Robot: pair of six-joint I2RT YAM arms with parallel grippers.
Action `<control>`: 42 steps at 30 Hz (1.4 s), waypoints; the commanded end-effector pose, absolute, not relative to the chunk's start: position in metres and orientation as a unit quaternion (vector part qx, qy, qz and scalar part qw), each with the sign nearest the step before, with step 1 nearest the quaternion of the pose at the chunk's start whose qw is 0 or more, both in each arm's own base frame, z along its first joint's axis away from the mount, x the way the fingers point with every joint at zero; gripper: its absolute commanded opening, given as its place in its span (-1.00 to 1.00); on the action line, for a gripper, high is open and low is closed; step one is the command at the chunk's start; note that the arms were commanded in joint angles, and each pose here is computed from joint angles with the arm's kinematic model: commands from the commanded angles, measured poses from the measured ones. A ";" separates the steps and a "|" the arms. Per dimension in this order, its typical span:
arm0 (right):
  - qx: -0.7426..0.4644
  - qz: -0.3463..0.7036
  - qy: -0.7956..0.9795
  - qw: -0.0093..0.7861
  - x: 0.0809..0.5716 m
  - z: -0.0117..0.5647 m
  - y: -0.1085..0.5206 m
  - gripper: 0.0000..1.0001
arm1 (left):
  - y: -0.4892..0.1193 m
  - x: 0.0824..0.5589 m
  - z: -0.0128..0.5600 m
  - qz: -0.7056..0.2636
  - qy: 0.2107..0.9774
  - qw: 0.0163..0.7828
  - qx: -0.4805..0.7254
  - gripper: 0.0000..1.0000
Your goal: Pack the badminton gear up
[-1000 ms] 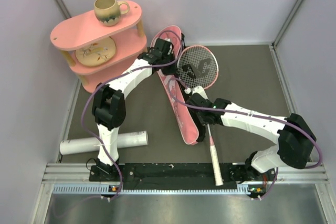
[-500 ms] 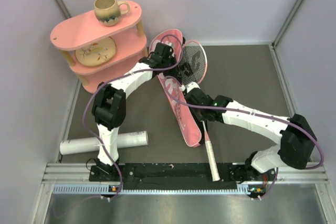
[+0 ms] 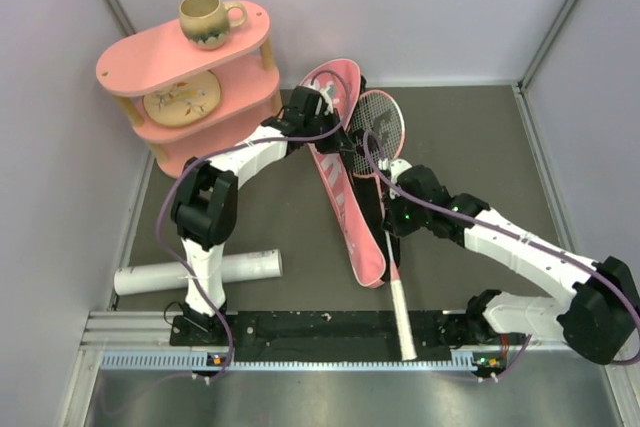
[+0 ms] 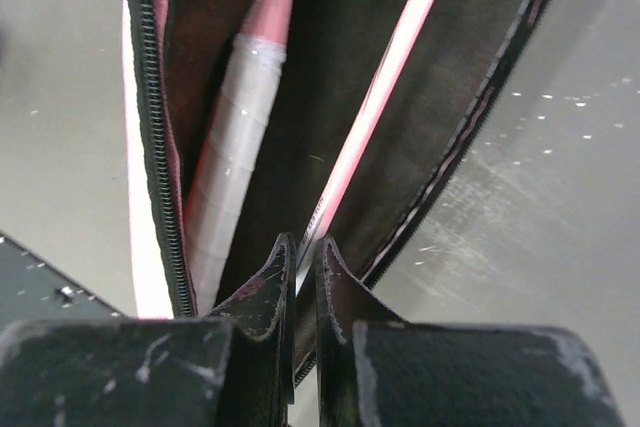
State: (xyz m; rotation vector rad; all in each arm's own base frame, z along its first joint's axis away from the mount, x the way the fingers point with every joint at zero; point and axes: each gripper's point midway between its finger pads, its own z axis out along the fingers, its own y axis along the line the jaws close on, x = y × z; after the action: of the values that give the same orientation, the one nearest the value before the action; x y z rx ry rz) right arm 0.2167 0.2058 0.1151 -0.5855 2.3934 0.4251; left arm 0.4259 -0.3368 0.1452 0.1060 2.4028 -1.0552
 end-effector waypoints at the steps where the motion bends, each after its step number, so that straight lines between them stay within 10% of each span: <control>1: -0.241 0.279 0.862 0.347 0.234 0.151 0.252 -1.00 | -0.364 0.396 0.223 -0.508 0.808 0.276 0.108 -1.00; 28: -0.114 0.295 0.875 0.367 0.264 0.133 0.243 -1.00 | -0.363 0.407 0.210 -0.508 0.812 0.271 0.094 -1.00; 32: -0.093 0.339 0.851 0.391 0.253 0.144 0.244 -0.30 | -0.361 0.406 0.207 -0.504 0.816 0.269 0.091 -1.00; 42: -0.070 0.319 0.848 0.418 0.224 0.145 0.205 0.09 | -0.363 0.410 0.203 -0.503 0.818 0.265 0.087 -1.00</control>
State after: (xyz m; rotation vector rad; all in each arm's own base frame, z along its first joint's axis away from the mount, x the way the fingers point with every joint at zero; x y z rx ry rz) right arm 0.2199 0.2182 0.1219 -0.2415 2.2247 0.8157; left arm 0.3999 -0.3530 0.1641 0.1696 2.3584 -1.2908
